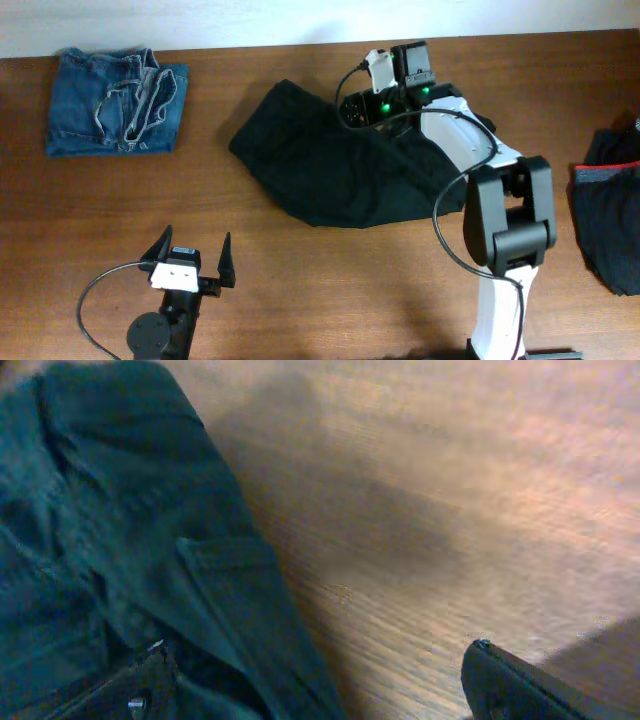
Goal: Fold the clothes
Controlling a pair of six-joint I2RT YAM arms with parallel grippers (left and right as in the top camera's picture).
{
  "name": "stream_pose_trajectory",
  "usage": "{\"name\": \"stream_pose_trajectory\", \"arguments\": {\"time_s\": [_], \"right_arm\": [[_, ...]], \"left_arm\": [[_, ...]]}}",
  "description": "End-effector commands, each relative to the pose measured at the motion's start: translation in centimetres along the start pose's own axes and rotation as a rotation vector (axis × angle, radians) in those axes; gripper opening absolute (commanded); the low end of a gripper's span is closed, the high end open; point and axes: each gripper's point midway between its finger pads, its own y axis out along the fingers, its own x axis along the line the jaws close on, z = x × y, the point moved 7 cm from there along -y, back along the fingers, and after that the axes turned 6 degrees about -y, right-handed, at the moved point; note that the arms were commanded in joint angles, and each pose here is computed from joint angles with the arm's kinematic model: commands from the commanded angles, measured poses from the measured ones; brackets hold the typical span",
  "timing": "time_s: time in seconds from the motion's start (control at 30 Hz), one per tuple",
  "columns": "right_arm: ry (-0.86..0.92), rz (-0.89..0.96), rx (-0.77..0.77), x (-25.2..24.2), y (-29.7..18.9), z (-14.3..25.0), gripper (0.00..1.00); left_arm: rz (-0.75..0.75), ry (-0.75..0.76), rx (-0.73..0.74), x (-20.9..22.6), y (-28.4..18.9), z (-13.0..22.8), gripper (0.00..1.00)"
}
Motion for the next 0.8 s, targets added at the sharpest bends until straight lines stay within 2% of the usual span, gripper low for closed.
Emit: {"name": "stream_pose_trajectory", "arguments": {"time_s": [0.0, 0.07, 0.13, 0.23, 0.3, 0.37, 0.53, 0.57, 0.63, 0.77], "right_arm": [[-0.013, -0.077, 0.013, 1.0, 1.4, 0.4, 0.96], [-0.027, -0.109, 0.028, 2.0, 2.2, 0.8, 0.95], [-0.058, -0.116, 0.030, 2.6, 2.5, 0.8, 0.88], [-0.068, -0.122, 0.031, 3.3, 2.7, 0.8, 0.62], [-0.067, -0.123, 0.036, 3.4, 2.7, 0.8, 0.50], [-0.065, -0.122, 0.037, 3.3, 2.7, 0.9, 0.33], [-0.058, -0.110, 0.014, 2.8, 1.1, -0.1, 0.24], [-0.055, -0.107, 0.011, 2.9, 0.3, -0.7, 0.19], [-0.055, -0.107, 0.012, 3.3, -1.4, -1.8, 0.04], [-0.044, -0.117, 0.045, 4.4, -4.4, -3.3, 0.04]], "left_arm": [[0.008, 0.008, 0.000, 0.0, 0.0, 0.1, 0.99], [0.008, 0.008, -0.001, 0.0, 0.0, 0.1, 0.99], [0.008, 0.008, -0.001, 0.0, 0.0, 0.1, 0.99], [0.008, 0.008, -0.001, 0.0, 0.0, 0.1, 0.99], [0.008, 0.008, -0.001, 0.0, 0.0, 0.1, 0.99], [0.008, 0.008, -0.001, 0.0, 0.0, 0.1, 0.99], [0.008, 0.008, -0.001, 0.0, 0.0, 0.1, 0.99], [0.008, 0.008, -0.001, 0.0, 0.0, 0.1, 0.99], [0.008, 0.008, -0.001, 0.0, 0.0, 0.1, 0.99], [0.008, 0.008, -0.001, 0.0, 0.0, 0.1, 0.99]]}}
